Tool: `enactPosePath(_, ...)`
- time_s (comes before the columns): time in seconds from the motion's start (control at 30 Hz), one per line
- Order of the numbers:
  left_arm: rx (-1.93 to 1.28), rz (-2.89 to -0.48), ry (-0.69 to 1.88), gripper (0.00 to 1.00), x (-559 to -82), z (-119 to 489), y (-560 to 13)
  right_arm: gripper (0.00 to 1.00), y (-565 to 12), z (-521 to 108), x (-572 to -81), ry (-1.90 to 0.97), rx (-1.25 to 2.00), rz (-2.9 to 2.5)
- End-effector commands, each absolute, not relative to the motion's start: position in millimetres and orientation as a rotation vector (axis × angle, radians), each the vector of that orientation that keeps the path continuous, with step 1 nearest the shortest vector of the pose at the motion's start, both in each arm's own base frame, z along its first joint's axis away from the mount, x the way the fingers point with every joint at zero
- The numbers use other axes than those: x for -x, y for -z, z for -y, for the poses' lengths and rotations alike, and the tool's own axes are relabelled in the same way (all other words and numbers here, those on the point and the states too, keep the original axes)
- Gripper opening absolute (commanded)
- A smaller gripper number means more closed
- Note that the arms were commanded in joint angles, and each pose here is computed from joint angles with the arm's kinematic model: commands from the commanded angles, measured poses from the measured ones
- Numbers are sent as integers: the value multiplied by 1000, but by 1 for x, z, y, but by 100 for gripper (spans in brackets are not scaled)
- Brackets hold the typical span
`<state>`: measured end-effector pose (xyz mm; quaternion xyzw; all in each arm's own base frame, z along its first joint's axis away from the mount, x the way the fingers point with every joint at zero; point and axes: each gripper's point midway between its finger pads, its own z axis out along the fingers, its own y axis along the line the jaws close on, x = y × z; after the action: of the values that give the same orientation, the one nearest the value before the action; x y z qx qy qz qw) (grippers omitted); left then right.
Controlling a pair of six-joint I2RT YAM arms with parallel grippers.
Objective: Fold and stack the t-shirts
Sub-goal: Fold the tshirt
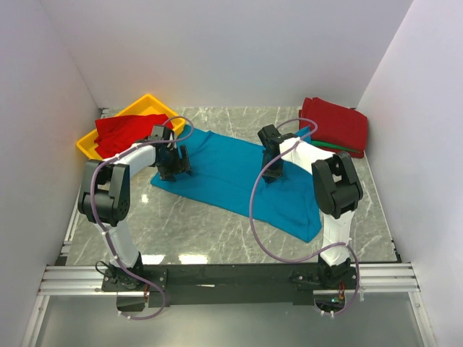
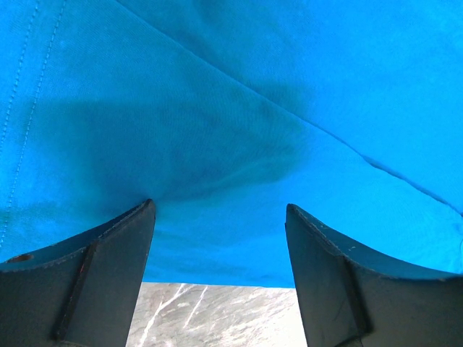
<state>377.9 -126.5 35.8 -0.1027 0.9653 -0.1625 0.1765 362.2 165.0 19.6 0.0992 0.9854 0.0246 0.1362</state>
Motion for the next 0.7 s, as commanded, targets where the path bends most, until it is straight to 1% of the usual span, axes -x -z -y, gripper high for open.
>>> enactPosePath(0.0, 270, -2723, 456, 79, -381, 125, -37, 13, -51, -175, -372, -107, -283, -2781)
enactPosePath(0.47, 269, -2724, 453, 79, -381, 124, -38, 13, -59, -187, -374, -133, -262, -2761)
enactPosePath(0.5, 271, -2724, 453, 79, -381, 125, -37, 15, -59, -187, -375, -133, -262, -2761)
enactPosePath(0.53, 271, -2724, 453, 79, -381, 125, -37, 25, -57, -187, -375, -130, -262, -2765)
enactPosePath(0.63, 276, -2714, 451, 79, -387, 125, -40, 44, -59, -186, -377, -121, -263, -2760)
enactPosePath(0.67, 275, -2708, 450, 79, -389, 125, -41, 47, -64, -186, -378, -125, -264, -2749)
